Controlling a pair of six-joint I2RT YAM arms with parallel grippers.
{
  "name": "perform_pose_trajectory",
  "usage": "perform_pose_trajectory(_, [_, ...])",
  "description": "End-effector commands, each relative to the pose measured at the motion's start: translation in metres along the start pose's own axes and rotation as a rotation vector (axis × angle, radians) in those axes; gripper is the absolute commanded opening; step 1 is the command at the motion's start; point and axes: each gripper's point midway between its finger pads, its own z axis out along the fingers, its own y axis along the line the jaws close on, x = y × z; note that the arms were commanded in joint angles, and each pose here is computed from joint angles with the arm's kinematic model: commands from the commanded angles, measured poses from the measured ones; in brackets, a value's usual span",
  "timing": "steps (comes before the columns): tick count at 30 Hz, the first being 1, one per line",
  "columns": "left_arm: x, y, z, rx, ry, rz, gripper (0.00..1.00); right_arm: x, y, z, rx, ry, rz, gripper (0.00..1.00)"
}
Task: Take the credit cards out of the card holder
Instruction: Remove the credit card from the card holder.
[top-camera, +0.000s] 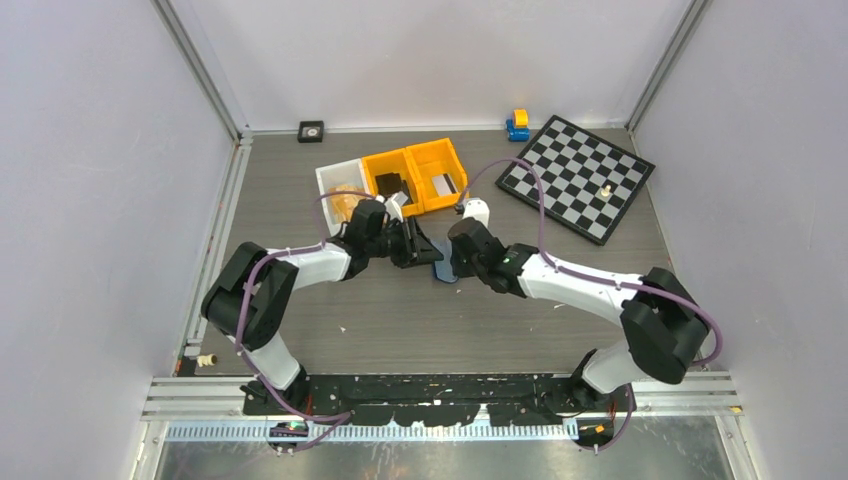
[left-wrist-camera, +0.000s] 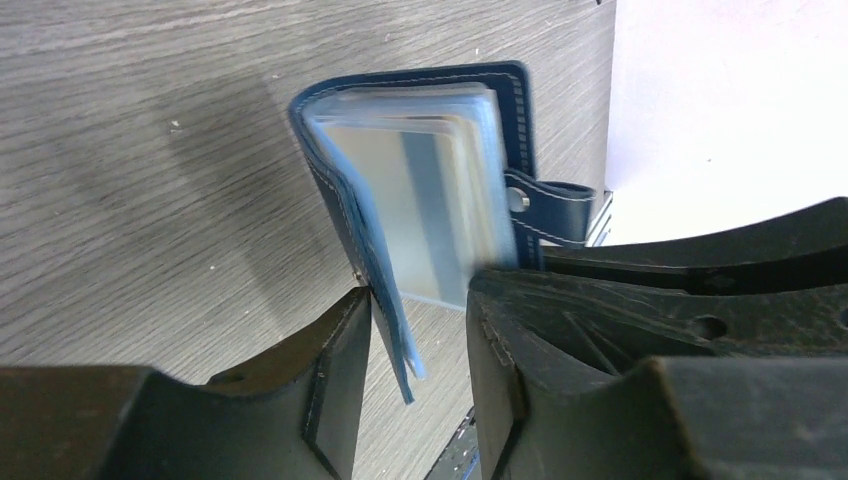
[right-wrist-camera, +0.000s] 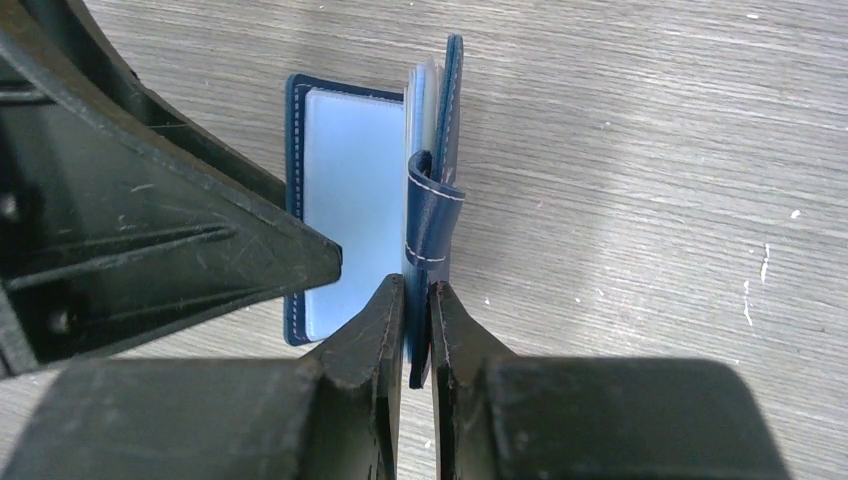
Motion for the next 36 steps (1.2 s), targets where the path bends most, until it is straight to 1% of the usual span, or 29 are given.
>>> perform_pose_trajectory(1, [-0.008,-0.01,0.002,0.015,-0.008,0.028,0.42,-0.043,0.013,-0.025,-0.09,-0.165,0.103,0.01])
perform_pose_trajectory(6, [-0.008,-0.008,0.001,0.01,-0.011,0.018,0.44,-0.054,0.006,-0.04,-0.113,-0.236,0.149,0.01])
perform_pose_trajectory(9, [-0.012,-0.007,-0.003,0.008,-0.036,0.012,0.44,-0.058,0.004,-0.047,-0.127,-0.265,0.165,0.01])
perform_pose_trajectory(13, [-0.014,-0.021,-0.005,0.096,-0.046,0.02,0.44,-0.062,0.009,-0.053,-0.18,-0.286,0.189,0.01])
perform_pose_trajectory(15, [-0.013,-0.026,-0.003,0.138,-0.04,0.015,0.36,-0.064,0.013,-0.055,-0.218,-0.293,0.198,0.01])
perform_pose_trajectory(17, [-0.014,-0.031,-0.004,0.171,-0.046,0.011,0.19,-0.063,0.015,-0.056,-0.231,-0.287,0.196,0.01])
perform_pose_trajectory(19, [-0.016,-0.031,-0.006,0.18,-0.055,0.012,0.07,-0.062,0.017,-0.057,-0.246,-0.284,0.188,0.01])
perform_pose_trajectory(20, [-0.017,-0.031,-0.007,0.179,-0.06,0.012,0.03,-0.062,0.019,-0.057,-0.257,-0.283,0.186,0.01])
perform_pose_trajectory(21, [-0.017,-0.031,-0.008,0.179,-0.063,0.011,0.01,-0.062,0.021,-0.058,-0.27,-0.281,0.184,0.06])
perform_pose_trajectory(24, [-0.019,-0.028,-0.011,0.17,-0.075,-0.002,0.0,-0.061,0.024,-0.06,-0.292,-0.281,0.186,0.26])
perform_pose_trajectory(25, [-0.02,-0.026,-0.011,0.169,-0.081,-0.008,0.0,-0.061,0.023,-0.06,-0.286,-0.284,0.192,0.28])
perform_pose_trajectory(26, [-0.022,-0.026,-0.013,0.172,-0.086,-0.011,0.0,-0.061,0.021,-0.06,-0.276,-0.286,0.197,0.29])
perform_pose_trajectory(30, [-0.024,-0.027,-0.015,0.186,-0.093,-0.019,0.0,-0.063,0.02,-0.061,-0.283,-0.286,0.209,0.26])
perform_pose_trajectory(34, [-0.024,-0.028,-0.014,0.201,-0.091,-0.024,0.0,-0.062,0.024,-0.059,-0.298,-0.275,0.21,0.2])
perform_pose_trajectory(36, [-0.025,-0.032,-0.017,0.219,-0.1,-0.019,0.0,-0.061,0.023,-0.056,-0.286,-0.262,0.206,0.23])
